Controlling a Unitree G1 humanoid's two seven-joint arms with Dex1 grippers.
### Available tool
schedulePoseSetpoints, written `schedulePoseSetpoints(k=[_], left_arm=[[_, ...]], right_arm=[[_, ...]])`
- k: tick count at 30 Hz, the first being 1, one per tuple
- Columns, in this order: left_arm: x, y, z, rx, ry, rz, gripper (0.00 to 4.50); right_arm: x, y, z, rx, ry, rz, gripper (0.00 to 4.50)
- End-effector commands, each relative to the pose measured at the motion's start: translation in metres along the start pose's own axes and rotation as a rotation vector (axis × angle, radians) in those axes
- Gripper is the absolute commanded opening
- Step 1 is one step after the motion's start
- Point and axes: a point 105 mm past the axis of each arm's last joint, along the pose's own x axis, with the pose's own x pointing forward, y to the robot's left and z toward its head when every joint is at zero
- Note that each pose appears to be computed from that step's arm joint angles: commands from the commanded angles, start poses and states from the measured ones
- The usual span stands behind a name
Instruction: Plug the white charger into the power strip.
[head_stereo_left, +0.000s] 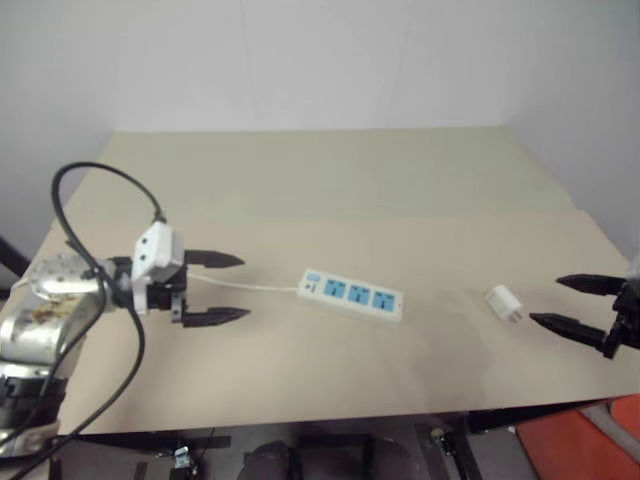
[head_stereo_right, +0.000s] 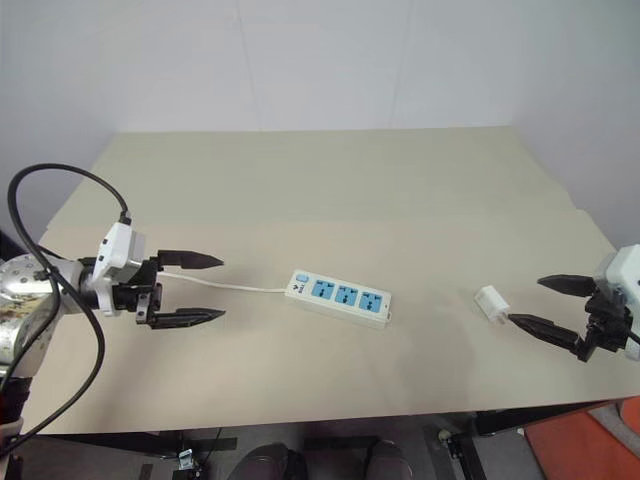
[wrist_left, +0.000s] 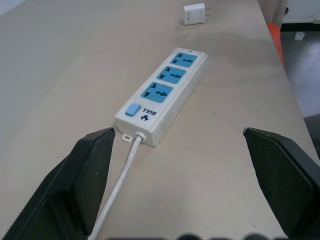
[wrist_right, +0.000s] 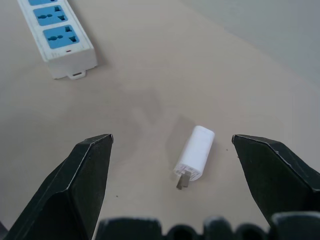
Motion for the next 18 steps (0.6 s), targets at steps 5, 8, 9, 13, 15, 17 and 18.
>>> schedulePoseSetpoints(k=[5, 8, 9, 13, 15, 17, 18], left_arm=[[0.003, 0.002, 0.010, 0.039, -0.028, -0.019, 4.49], [0.008, 0.009, 0.008, 0.053, -0.027, -0.028, 4.49], [0.009, 0.012, 0.007, 0.061, -0.024, -0.033, 4.49], [0.018, 0.021, 0.004, 0.074, -0.032, -0.078, 4.49], [0.023, 0.027, 0.001, 0.088, -0.035, -0.088, 4.49], [0.040, 0.039, 0.001, 0.097, -0.062, -0.110, 4.49], [0.044, 0.042, 0.001, 0.094, -0.073, -0.129, 4.49]], right_arm=[[0.001, 0.000, 0.018, -0.041, -0.064, -0.007, 4.50], [0.000, 0.001, 0.027, -0.048, -0.081, -0.002, 4.50], [-0.001, 0.003, 0.030, -0.048, -0.086, 0.007, 4.50], [-0.003, 0.008, 0.034, -0.064, -0.082, 0.020, 4.50], [-0.003, 0.013, 0.038, -0.058, -0.096, 0.025, 4.50], [-0.003, 0.020, 0.041, -0.056, -0.106, 0.045, 4.50], [-0.003, 0.025, 0.043, -0.060, -0.108, 0.055, 4.50]])
